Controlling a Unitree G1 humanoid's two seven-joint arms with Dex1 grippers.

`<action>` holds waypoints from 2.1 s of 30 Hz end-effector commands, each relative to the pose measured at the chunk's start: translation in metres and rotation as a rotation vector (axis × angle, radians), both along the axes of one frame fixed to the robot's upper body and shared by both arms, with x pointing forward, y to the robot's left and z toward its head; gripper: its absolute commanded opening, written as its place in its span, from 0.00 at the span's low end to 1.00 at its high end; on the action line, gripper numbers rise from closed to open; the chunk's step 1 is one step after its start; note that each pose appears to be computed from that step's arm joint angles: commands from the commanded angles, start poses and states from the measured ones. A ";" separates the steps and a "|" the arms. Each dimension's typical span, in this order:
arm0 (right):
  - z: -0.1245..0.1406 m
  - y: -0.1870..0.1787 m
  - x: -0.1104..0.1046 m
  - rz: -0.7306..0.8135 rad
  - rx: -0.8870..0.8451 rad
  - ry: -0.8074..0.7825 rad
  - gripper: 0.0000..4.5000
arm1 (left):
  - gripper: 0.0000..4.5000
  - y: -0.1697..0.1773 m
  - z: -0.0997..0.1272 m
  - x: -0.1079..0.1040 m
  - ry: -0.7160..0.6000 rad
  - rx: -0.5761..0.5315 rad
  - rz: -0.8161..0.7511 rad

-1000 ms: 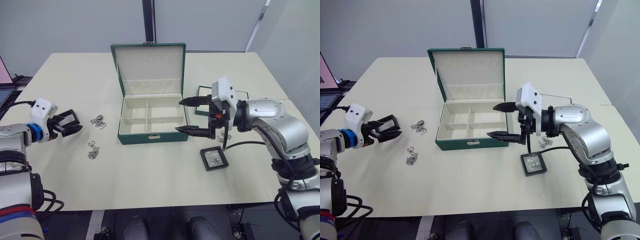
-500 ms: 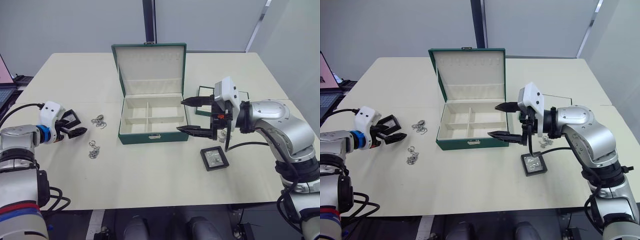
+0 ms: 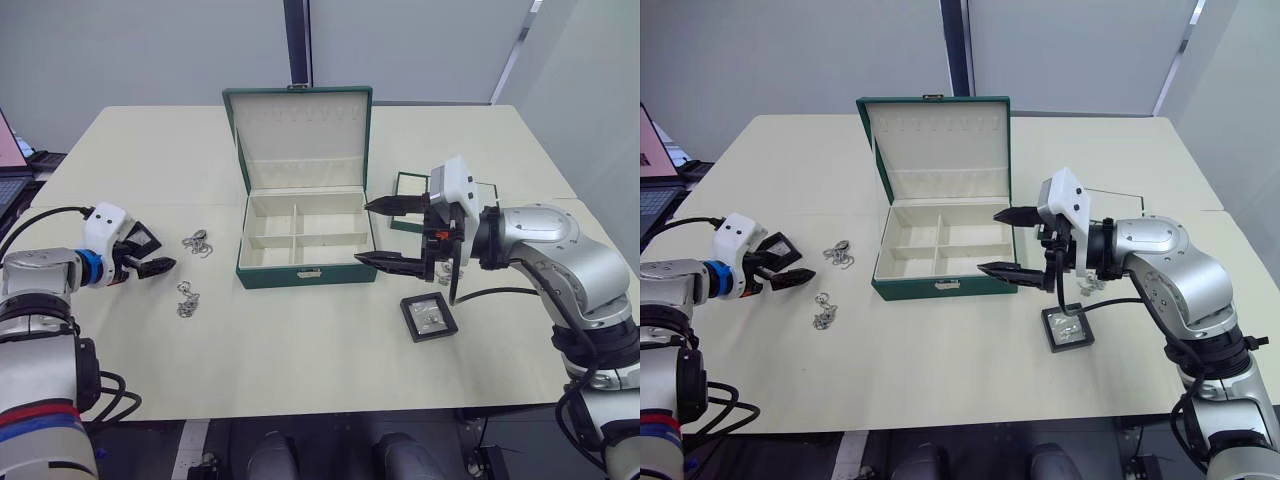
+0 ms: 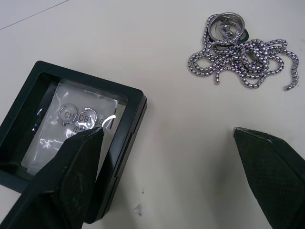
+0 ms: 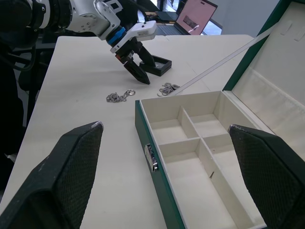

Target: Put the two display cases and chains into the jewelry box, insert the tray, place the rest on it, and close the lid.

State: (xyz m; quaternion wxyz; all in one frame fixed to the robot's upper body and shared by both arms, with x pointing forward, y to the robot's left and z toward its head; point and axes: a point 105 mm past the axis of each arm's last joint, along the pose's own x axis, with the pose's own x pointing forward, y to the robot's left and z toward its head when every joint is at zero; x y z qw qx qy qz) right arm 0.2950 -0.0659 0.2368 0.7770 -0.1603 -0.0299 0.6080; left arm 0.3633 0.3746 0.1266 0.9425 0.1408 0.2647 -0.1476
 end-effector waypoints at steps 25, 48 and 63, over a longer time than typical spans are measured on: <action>0.017 0.005 -0.013 0.071 0.029 -0.069 1.00 | 0.36 0.007 0.007 -0.001 -0.038 -0.001 0.025; 0.022 0.007 -0.013 0.088 0.066 -0.070 1.00 | 0.01 0.010 0.010 -0.001 -0.072 0.003 0.044; 0.040 -0.009 -0.010 0.112 0.082 -0.099 1.00 | 0.01 -0.007 0.069 0.000 -0.169 0.025 -0.190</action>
